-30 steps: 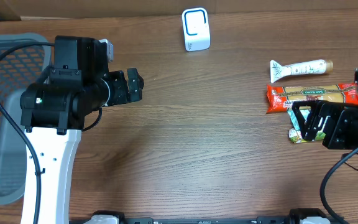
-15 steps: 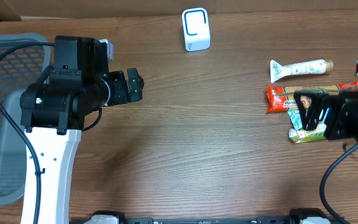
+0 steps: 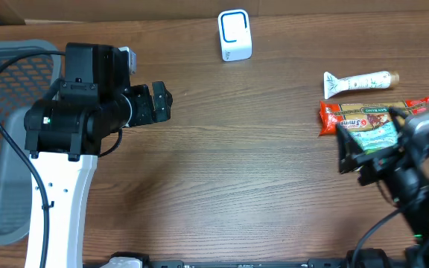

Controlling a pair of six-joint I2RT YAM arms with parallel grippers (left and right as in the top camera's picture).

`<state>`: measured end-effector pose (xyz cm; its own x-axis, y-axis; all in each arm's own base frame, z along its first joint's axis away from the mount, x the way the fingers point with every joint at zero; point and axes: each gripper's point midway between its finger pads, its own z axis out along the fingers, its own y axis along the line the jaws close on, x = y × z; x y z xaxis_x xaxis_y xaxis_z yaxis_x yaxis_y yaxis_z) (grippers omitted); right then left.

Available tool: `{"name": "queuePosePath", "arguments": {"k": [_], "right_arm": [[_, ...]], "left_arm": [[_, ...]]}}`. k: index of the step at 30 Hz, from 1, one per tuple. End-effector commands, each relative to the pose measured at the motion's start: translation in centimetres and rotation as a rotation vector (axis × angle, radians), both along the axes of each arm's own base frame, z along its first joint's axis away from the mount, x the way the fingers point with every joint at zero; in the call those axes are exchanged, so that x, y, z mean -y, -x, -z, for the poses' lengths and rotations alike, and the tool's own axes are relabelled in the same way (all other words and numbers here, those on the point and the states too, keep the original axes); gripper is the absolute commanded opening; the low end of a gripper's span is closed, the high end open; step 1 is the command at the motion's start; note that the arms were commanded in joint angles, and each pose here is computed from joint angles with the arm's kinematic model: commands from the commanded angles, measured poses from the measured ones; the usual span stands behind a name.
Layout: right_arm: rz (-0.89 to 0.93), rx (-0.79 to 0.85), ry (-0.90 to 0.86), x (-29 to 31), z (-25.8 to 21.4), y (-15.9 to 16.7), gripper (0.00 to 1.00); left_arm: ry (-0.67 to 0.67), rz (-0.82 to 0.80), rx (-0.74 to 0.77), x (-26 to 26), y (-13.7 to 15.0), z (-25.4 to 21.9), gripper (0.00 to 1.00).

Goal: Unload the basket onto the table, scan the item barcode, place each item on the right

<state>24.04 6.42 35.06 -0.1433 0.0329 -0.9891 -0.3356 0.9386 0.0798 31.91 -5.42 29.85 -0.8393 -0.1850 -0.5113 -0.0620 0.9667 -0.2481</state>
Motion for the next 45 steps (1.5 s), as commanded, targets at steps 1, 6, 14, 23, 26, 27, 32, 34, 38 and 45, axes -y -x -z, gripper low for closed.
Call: {"name": "queuePosePath", "arguments": {"k": [1, 6, 14, 23, 26, 27, 32, 34, 38, 45], "right_arm": [[-0.050, 0.026, -0.001, -1.0, 4.9, 0.2, 1.00], [-0.085, 0.098, -0.007, -1.8, 8.9, 0.7, 1.00], [-0.140, 0.089, -0.008, -3.1, 14.8, 1.5, 1.00], [-0.176, 0.133, -0.019, -3.8, 17.4, 1.9, 1.00], [-0.177, 0.132, -0.019, -3.8, 17.4, 1.9, 1.00], [-0.177, 0.132, -0.019, -3.8, 17.4, 1.9, 1.00], [-0.177, 0.133, -0.019, -3.8, 17.4, 1.9, 1.00], [-0.177, 0.133, -0.019, -3.8, 17.4, 1.9, 1.00], [-0.177, 0.132, -0.019, -3.8, 17.4, 1.9, 1.00], [-0.177, 0.132, -0.019, -3.8, 17.4, 1.9, 1.00]], "left_arm": [[-0.007, 0.020, -0.001, 0.1, -0.1, 0.1, 1.00], [-0.007, 0.020, -0.001, 0.1, -0.1, 0.1, 1.00], [-0.007, 0.020, -0.001, 0.1, -0.1, 0.1, 1.00], [-0.007, 0.020, -0.001, 0.1, -0.1, 0.1, 1.00], [-0.007, 0.020, -0.001, 0.1, -0.1, 0.1, 0.99], [-0.007, 0.020, -0.001, 0.1, -0.1, 0.1, 1.00], [-0.007, 0.020, -0.001, 0.1, -0.1, 0.1, 0.99], [-0.007, 0.020, -0.001, 0.1, -0.1, 0.1, 1.00], [-0.007, 0.020, -0.001, 0.1, -0.1, 0.1, 1.00], [-0.007, 0.020, -0.001, 0.1, -0.1, 0.1, 1.00]]}}
